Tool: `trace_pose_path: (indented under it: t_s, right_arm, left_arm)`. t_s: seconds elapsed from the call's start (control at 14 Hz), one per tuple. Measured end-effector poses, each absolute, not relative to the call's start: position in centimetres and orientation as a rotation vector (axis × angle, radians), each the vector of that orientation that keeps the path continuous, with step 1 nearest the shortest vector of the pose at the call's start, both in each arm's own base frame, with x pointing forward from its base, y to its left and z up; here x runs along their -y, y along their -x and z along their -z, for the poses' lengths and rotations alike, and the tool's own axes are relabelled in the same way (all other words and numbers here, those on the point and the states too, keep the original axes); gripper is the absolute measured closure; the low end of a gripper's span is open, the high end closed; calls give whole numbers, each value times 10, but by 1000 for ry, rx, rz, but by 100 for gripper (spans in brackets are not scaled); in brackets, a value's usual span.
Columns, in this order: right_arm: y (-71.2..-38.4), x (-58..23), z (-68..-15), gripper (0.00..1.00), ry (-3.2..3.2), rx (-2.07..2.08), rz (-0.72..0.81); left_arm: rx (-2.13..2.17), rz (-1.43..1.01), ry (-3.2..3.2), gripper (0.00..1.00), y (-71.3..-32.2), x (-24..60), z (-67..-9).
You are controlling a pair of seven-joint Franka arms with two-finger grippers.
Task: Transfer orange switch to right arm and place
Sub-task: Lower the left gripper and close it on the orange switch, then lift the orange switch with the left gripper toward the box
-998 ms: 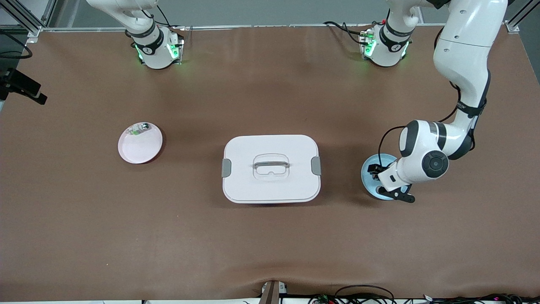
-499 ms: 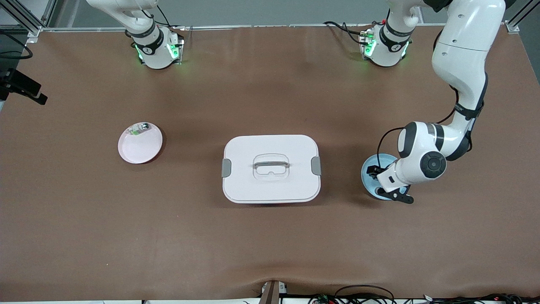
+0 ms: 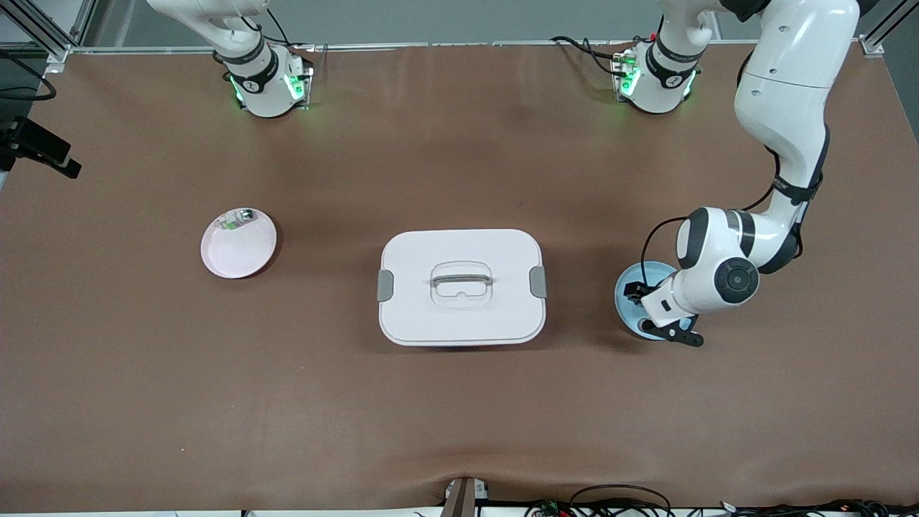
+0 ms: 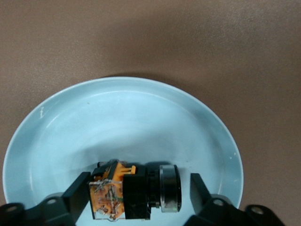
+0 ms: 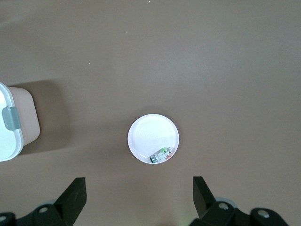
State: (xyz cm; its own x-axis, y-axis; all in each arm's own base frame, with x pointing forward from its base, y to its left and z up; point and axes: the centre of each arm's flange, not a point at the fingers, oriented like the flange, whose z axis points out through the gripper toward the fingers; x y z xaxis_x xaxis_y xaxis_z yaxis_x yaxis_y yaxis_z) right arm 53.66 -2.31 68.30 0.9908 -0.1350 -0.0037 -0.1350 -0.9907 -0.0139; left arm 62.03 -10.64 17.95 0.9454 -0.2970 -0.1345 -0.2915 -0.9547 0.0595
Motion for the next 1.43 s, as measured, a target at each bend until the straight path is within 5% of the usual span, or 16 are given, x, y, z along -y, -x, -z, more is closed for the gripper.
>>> trace_pose_path:
  t_s: [0.14, 0.93, 1.43]
  right_arm:
    - [-537, 23, -683, 0, 3120, -211, -2]
    - [-537, 24, -683, 0, 3120, -213, 0]
    - [-536, 42, -683, 0, 3118, -237, 0]
  left_arm:
    - [463, 217, -3060, 28, -621, 106, -180]
    - [453, 185, -3065, 28, -626, 108, -193]
    - [-154, 265, -3000, 28, -626, 102, -305]
